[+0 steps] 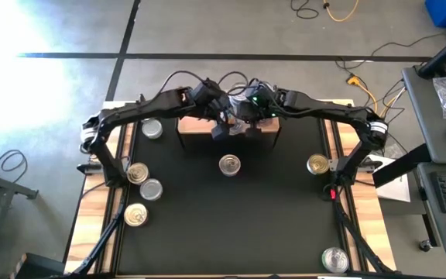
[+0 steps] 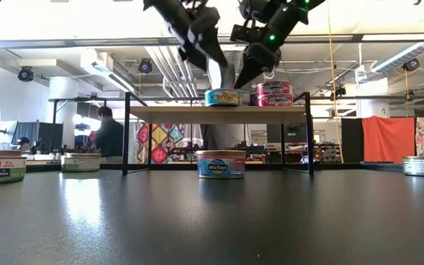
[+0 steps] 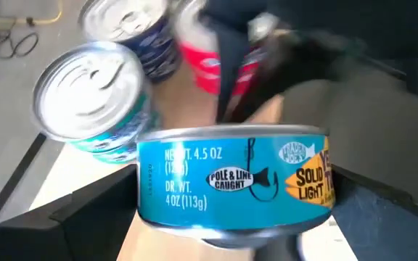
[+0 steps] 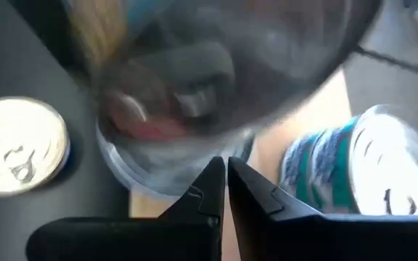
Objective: Stack canned seafood by type on shelf
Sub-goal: Stack the yellow blue tuna can on top of the other yellow tuna can on the shelf
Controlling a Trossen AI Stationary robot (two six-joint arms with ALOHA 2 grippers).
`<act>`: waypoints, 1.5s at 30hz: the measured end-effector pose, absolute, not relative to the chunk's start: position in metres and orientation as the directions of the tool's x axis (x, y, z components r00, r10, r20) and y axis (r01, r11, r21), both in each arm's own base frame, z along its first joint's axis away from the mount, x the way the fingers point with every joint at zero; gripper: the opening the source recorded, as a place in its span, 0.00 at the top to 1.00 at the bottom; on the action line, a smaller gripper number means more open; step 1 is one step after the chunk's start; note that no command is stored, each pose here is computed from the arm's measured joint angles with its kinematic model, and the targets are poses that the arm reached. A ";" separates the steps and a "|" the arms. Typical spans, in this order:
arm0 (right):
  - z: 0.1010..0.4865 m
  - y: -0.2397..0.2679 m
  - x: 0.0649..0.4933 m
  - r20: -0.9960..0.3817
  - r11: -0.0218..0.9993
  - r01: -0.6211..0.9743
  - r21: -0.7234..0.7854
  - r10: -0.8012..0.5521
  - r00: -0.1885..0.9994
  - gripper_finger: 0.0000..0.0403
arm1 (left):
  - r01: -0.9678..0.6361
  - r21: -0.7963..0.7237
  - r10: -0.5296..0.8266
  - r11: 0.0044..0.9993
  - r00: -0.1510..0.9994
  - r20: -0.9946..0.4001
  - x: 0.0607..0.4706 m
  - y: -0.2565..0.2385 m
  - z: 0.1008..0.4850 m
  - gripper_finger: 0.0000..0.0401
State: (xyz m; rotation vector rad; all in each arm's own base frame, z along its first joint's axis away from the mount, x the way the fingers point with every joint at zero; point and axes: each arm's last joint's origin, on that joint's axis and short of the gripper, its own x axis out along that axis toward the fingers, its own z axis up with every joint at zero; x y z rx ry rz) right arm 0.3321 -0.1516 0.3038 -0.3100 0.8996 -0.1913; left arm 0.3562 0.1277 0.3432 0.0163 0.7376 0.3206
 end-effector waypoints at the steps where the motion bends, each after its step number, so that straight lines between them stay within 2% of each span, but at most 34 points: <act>1: 0.304 -0.152 0.332 -0.734 0.939 0.038 -0.342 -0.292 0.613 0.97 | -0.272 0.126 0.286 0.954 0.704 -0.650 0.355 0.123 0.346 0.00; 11: 0.303 -0.151 0.332 -0.738 0.943 0.039 -0.330 -0.284 0.613 0.97 | -0.204 0.149 0.250 0.968 0.856 -0.452 0.335 0.082 0.351 0.00; 19: 0.308 -0.151 0.333 -0.732 0.944 0.046 -0.325 -0.283 0.619 0.97 | -0.262 0.131 0.292 0.956 0.888 -0.355 0.307 0.077 0.321 0.00; 27: 0.346 -0.150 0.333 -0.687 0.937 0.070 -0.342 -0.301 0.661 0.97 | -0.360 0.133 0.383 0.923 0.842 -0.380 0.300 0.088 0.285 0.00; 33: 0.378 -0.140 0.320 -0.747 0.964 0.136 -0.226 -0.262 0.611 0.97 | -0.463 0.146 0.480 0.874 0.778 -0.406 0.297 0.119 0.278 0.00; 39: 0.379 -0.131 0.316 -0.788 0.973 0.095 -0.212 -0.228 0.571 0.97 | -0.384 0.090 0.389 0.919 0.840 -0.379 0.297 0.125 0.283 0.00; 45: 0.366 -0.126 0.326 -0.772 0.971 0.064 -0.228 -0.221 0.596 0.97 | -0.378 0.071 0.372 0.923 0.833 -0.410 0.303 0.122 0.271 0.00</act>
